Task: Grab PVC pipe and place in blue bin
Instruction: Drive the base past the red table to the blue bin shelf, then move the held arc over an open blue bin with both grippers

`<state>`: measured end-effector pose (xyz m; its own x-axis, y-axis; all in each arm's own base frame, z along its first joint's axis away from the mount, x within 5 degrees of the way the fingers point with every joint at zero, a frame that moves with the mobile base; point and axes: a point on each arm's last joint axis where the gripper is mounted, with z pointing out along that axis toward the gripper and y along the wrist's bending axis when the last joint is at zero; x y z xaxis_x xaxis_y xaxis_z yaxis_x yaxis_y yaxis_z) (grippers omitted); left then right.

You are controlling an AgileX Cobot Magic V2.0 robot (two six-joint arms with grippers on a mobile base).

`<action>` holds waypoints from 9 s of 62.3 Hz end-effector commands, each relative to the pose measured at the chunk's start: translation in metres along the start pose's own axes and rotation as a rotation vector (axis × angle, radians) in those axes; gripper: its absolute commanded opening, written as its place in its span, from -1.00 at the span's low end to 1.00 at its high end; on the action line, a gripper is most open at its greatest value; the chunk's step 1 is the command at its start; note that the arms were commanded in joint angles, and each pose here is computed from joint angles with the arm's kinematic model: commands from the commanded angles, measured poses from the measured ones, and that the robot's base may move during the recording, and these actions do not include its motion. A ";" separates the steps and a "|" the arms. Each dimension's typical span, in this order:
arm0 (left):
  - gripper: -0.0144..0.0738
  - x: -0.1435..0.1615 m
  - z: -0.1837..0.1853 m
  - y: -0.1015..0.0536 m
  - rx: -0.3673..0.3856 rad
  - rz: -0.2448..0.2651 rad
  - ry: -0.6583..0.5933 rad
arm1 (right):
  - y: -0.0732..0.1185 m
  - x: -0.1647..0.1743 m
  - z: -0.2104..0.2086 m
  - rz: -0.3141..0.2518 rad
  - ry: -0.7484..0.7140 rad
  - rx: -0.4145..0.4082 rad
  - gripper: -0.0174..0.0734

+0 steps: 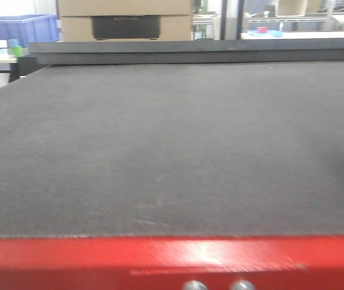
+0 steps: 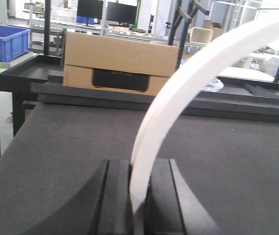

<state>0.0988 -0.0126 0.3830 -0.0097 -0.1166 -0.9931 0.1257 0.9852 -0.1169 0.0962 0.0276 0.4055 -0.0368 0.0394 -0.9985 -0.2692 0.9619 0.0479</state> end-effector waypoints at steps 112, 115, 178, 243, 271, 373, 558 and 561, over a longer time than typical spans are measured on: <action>-0.92 -0.002 -0.001 -0.001 0.009 0.000 -0.030 | 0.000 -0.005 -0.002 -0.018 -0.045 -0.005 -0.97; -0.92 -0.002 -0.001 -0.001 0.009 0.000 -0.030 | 0.000 -0.005 -0.002 -0.018 -0.045 -0.005 -0.97; -0.92 -0.002 -0.001 -0.001 0.009 0.000 -0.030 | 0.000 -0.005 -0.002 -0.018 -0.047 -0.005 -0.97; -0.92 -0.002 -0.001 -0.001 0.009 0.000 -0.030 | 0.000 -0.006 -0.002 -0.018 -0.049 -0.005 -0.97; -0.92 -0.002 -0.001 -0.001 0.009 0.000 -0.030 | 0.000 -0.006 -0.002 -0.018 -0.049 -0.005 -0.97; -0.92 -0.002 -0.001 -0.001 0.009 0.000 -0.030 | 0.000 -0.006 -0.002 -0.018 -0.049 -0.005 -0.97; -0.92 -0.002 -0.001 -0.001 0.009 0.000 -0.030 | 0.000 -0.006 -0.002 -0.018 -0.049 -0.005 -0.97; -0.92 -0.002 -0.001 -0.001 0.009 0.000 -0.030 | 0.000 -0.006 -0.002 -0.018 -0.049 -0.005 -0.97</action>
<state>0.0985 -0.0125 0.3830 -0.0053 -0.1153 -0.9933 0.1258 0.9854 -0.1151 0.0962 0.0277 0.4067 -0.0233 0.0410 -0.9989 -0.2711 0.9615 0.0457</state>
